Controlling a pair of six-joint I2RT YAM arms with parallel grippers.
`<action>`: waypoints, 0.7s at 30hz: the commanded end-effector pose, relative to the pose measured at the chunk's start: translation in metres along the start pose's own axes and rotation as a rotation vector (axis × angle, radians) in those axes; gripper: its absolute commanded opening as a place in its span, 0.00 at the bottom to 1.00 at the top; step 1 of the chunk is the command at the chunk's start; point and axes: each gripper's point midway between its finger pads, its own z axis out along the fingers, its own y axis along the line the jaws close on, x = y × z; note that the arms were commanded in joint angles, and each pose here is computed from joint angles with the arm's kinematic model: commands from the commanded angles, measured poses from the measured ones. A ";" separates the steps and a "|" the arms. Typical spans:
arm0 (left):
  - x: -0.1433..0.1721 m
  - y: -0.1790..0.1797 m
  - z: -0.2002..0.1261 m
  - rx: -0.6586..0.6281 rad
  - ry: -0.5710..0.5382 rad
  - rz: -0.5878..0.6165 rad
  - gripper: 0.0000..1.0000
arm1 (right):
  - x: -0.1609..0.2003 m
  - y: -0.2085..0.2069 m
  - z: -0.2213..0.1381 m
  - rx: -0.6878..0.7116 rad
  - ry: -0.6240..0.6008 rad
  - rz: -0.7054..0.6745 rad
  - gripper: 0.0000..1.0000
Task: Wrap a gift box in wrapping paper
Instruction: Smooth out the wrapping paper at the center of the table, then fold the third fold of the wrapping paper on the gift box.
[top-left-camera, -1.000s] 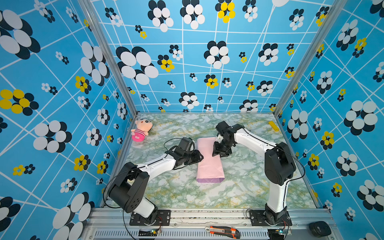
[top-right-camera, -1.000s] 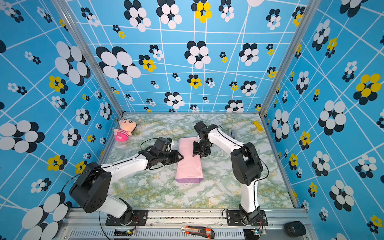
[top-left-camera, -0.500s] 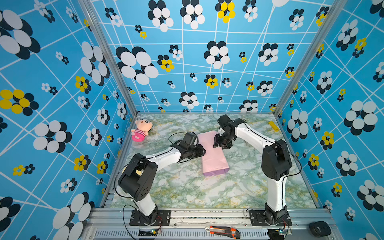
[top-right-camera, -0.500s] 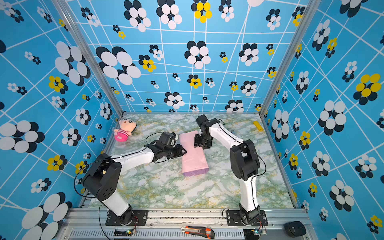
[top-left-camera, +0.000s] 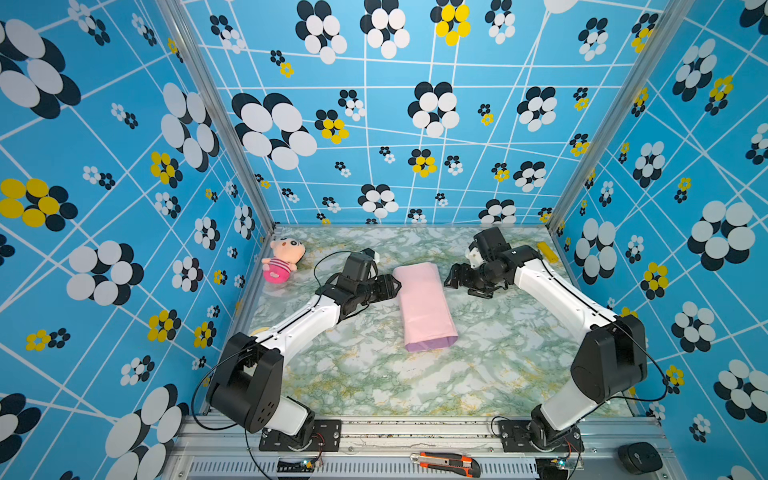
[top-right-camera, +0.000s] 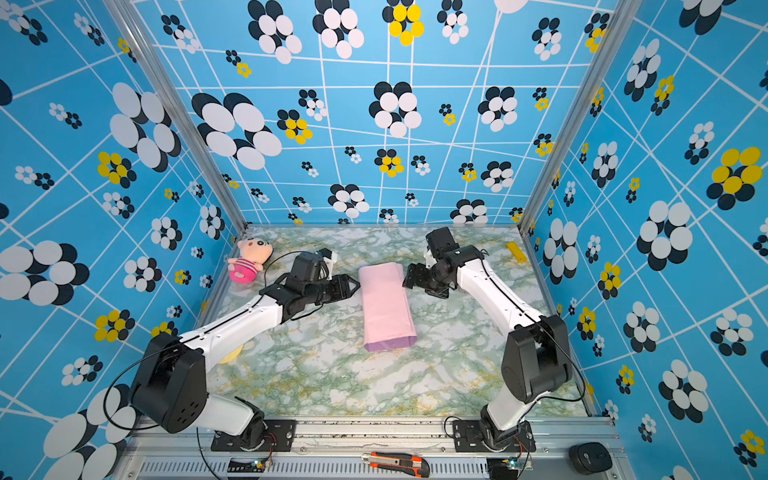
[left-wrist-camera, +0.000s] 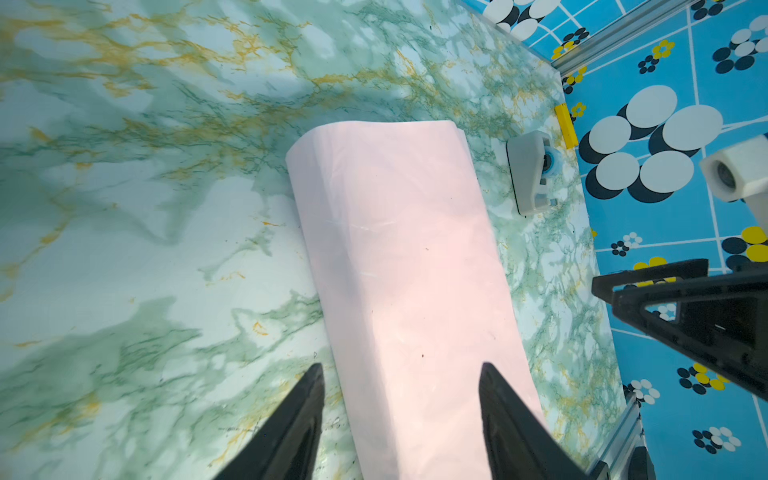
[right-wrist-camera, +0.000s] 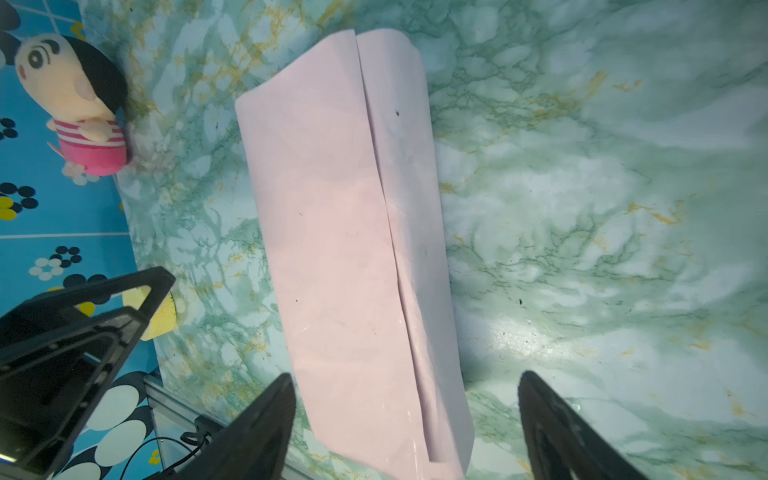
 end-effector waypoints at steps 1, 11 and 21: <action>0.020 0.018 -0.002 -0.033 0.041 -0.036 0.61 | 0.003 0.013 0.035 -0.088 0.067 -0.039 0.86; 0.026 0.033 -0.012 -0.071 0.028 -0.038 0.61 | 0.019 0.034 0.079 -0.133 0.175 -0.061 0.85; 0.008 0.016 -0.015 -0.040 0.027 0.182 0.61 | 0.032 0.048 0.071 -0.157 0.138 -0.033 0.84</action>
